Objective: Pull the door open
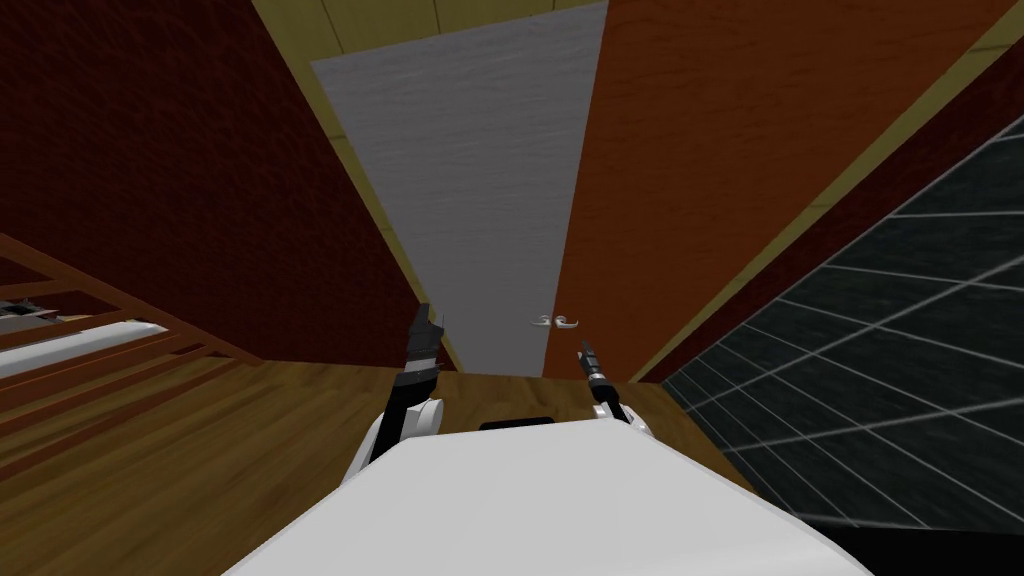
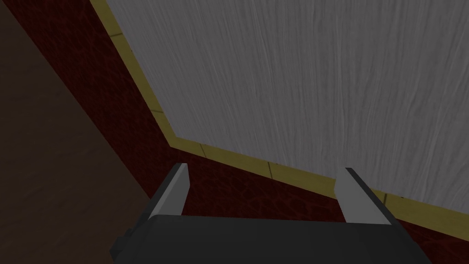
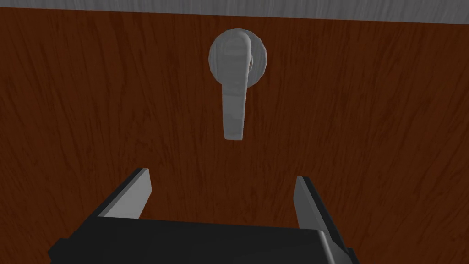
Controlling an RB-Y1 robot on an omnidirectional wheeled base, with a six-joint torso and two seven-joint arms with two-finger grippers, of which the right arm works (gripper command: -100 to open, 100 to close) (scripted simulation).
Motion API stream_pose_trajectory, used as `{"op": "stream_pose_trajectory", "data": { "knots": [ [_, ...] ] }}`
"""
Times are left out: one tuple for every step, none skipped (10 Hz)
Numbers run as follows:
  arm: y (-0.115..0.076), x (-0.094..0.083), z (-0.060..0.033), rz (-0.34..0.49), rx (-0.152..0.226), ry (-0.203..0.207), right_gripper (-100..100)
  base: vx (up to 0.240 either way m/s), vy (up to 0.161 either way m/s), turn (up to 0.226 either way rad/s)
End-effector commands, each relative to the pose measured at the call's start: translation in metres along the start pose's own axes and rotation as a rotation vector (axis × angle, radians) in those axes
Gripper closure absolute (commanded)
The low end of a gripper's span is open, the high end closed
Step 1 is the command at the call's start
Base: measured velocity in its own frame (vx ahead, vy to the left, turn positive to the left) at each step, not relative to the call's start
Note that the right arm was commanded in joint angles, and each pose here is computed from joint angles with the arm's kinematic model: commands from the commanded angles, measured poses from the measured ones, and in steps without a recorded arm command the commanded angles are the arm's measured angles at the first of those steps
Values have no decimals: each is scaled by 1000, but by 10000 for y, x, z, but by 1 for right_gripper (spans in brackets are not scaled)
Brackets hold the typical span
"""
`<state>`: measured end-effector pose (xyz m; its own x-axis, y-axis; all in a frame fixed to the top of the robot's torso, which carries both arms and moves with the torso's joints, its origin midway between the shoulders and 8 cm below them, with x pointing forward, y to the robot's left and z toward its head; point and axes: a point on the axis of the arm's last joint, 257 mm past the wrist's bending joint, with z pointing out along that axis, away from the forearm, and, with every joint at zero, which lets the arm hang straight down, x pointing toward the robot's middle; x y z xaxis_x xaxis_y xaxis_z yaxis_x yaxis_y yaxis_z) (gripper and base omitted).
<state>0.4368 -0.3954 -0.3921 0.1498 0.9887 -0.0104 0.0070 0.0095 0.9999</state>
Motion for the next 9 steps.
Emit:
{"op": "stream_pose_trajectory", "data": {
  "knots": [
    [-59, -273, -139, -9, 16, -40, -100, 38, 27, 5],
    [-59, -273, -139, -9, 16, -40, -100, 21, 19, 1],
    [-92, -511, -241, -18, 28, -73, -100, 38, 14, 28],
    [-114, -744, -346, -26, 37, -107, -100, 79, 15, 49],
    [-123, -948, -441, -32, 44, -136, -100, 113, -2, 62],
    [-120, -1099, -513, -36, 46, -158, -100, 151, -31, 78],
    [-120, -1099, -513, -36, 46, -158, -100, 115, -46, 37],
    [-120, -1099, -513, -36, 46, -158, -100, 44, -31, 1],
    [-98, -1166, -538, -32, 39, -167, -100, 112, -67, 126]
  ]
}}
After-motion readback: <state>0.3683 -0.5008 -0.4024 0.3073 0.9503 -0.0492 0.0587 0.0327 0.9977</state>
